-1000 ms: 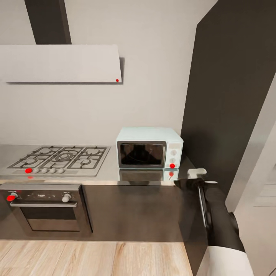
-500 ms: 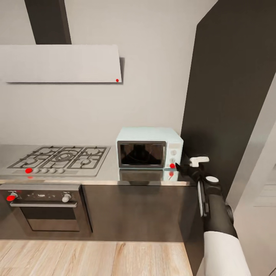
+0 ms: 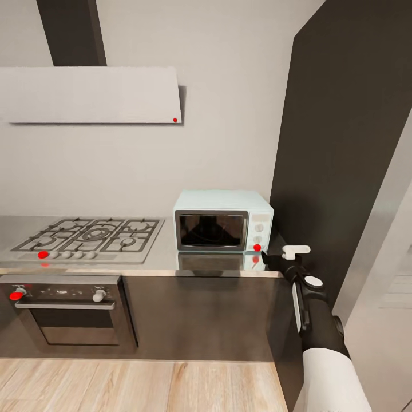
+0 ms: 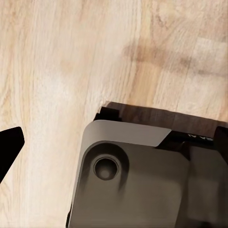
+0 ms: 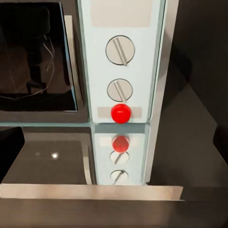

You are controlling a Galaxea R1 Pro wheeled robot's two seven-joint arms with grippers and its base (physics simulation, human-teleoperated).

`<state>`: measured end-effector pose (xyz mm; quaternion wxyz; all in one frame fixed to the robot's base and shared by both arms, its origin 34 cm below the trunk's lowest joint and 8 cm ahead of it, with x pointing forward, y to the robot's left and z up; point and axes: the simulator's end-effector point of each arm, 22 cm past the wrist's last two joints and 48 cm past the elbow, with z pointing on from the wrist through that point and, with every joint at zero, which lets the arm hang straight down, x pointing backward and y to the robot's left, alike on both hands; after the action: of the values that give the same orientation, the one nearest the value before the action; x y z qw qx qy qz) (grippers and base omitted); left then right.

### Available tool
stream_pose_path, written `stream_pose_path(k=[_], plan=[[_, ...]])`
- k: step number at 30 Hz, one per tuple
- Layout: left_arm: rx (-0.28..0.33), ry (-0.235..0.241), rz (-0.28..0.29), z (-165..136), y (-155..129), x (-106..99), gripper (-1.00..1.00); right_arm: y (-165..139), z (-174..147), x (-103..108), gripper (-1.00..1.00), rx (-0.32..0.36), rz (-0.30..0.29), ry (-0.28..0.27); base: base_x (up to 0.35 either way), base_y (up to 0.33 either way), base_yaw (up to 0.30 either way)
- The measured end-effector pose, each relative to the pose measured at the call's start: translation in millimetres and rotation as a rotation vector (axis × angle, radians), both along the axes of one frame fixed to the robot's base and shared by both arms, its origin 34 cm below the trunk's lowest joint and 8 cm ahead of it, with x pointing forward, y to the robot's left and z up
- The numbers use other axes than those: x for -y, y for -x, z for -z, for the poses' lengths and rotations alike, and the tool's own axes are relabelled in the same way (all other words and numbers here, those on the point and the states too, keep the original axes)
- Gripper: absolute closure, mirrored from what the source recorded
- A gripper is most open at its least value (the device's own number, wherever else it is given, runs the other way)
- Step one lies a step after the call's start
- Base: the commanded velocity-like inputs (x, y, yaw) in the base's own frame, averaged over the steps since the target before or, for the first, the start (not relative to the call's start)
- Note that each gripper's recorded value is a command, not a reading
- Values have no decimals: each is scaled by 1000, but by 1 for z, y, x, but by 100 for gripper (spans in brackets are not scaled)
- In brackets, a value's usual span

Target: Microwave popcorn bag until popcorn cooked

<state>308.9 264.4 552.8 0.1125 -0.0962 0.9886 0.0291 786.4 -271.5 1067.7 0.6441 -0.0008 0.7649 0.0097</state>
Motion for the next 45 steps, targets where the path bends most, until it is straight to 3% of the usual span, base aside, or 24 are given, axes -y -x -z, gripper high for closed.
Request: stream_pose_path(k=[6,23,36,45], plan=[[0,0,1,0,0,-1,-100,0,2,1,-100,-3,2,-4,68,0,0],[2,-1,5,0,0,-1,-100,1,50,-11,-100,-101,-9,-12,229,0,0],[2,-1,5,0,0,-1,-100,1,61,-15,-100,-123,-16,-19,54,0,0],[2,-1,6,0,0,-1,-100,4,85,-17,-100,-172,0,-22,69,0,0]])
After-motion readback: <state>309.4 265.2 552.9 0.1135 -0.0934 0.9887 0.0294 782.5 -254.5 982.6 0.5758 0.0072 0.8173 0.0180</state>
